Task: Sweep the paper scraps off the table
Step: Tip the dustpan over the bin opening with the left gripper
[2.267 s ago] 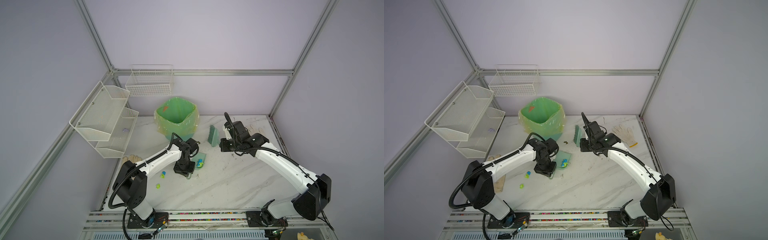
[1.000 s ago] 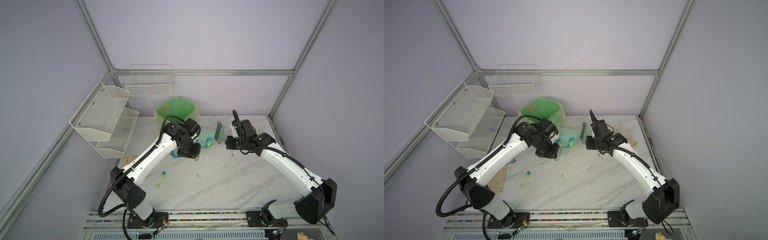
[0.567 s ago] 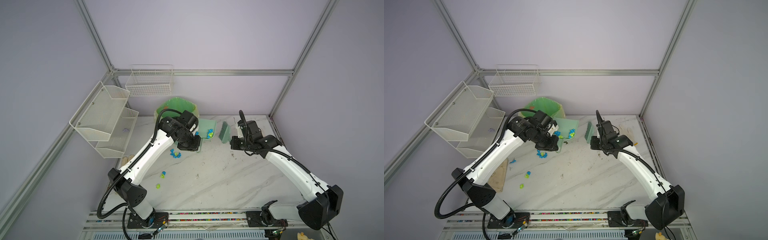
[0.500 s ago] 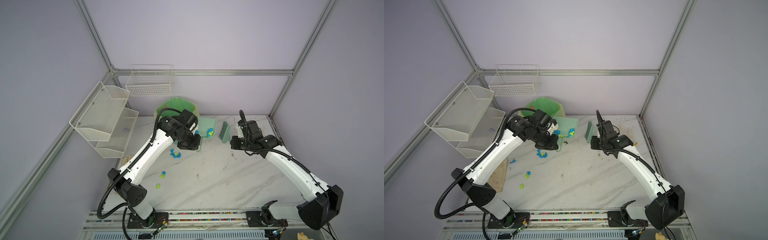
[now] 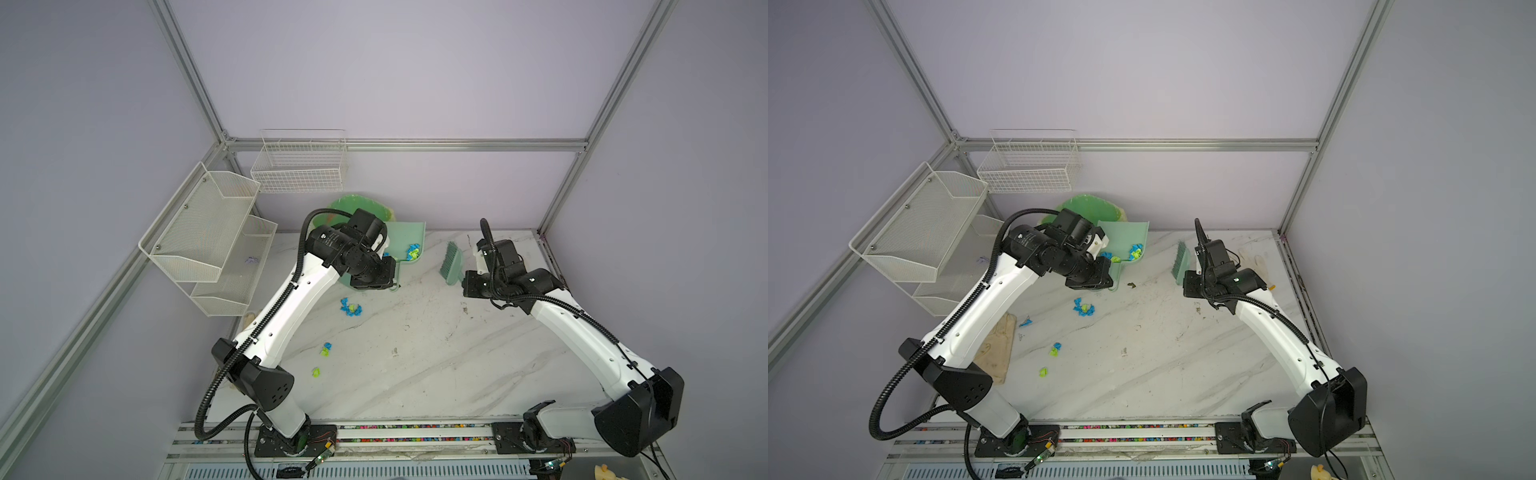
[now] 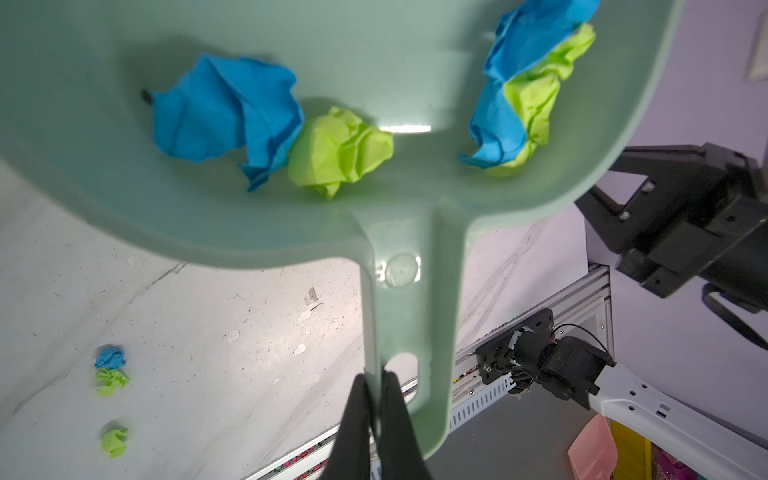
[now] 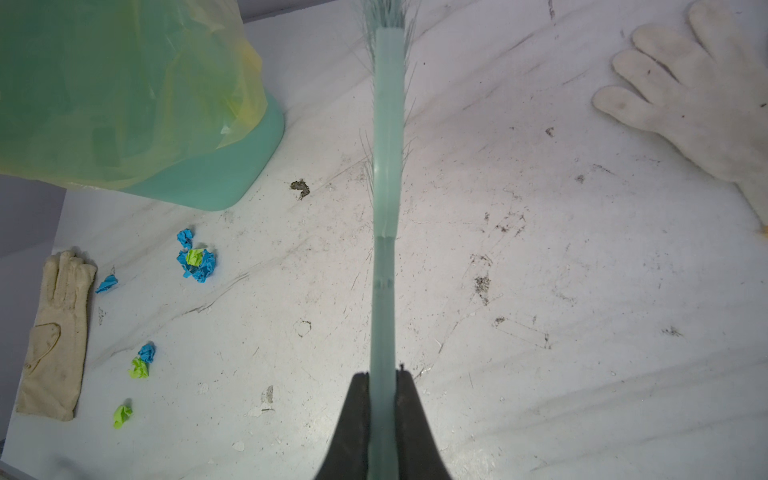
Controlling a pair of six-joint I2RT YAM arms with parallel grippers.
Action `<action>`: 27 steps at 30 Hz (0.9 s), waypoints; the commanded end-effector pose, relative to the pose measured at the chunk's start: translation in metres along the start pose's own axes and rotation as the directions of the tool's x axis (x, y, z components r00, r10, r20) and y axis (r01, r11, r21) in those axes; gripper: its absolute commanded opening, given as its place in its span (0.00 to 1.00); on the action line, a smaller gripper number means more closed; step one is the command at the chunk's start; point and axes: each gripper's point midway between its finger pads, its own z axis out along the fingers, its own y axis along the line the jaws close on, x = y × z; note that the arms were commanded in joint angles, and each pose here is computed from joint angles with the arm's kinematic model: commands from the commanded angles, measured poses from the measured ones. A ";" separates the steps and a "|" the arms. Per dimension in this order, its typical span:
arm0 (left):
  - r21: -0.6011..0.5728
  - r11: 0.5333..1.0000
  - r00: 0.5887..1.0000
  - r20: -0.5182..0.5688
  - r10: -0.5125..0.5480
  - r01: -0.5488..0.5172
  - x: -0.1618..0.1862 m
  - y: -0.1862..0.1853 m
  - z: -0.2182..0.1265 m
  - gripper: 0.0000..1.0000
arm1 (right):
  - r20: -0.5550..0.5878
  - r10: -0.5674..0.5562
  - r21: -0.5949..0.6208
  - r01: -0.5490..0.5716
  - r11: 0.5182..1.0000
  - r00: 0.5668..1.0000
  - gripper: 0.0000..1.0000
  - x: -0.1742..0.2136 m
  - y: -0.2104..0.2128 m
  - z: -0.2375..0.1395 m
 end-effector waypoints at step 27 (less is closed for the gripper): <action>0.429 0.882 0.955 0.124 -0.271 0.194 -0.072 0.003 -0.038 0.00 | 0.021 -0.004 -0.050 0.005 0.999 1.000 0.00 -0.009 0.002 0.019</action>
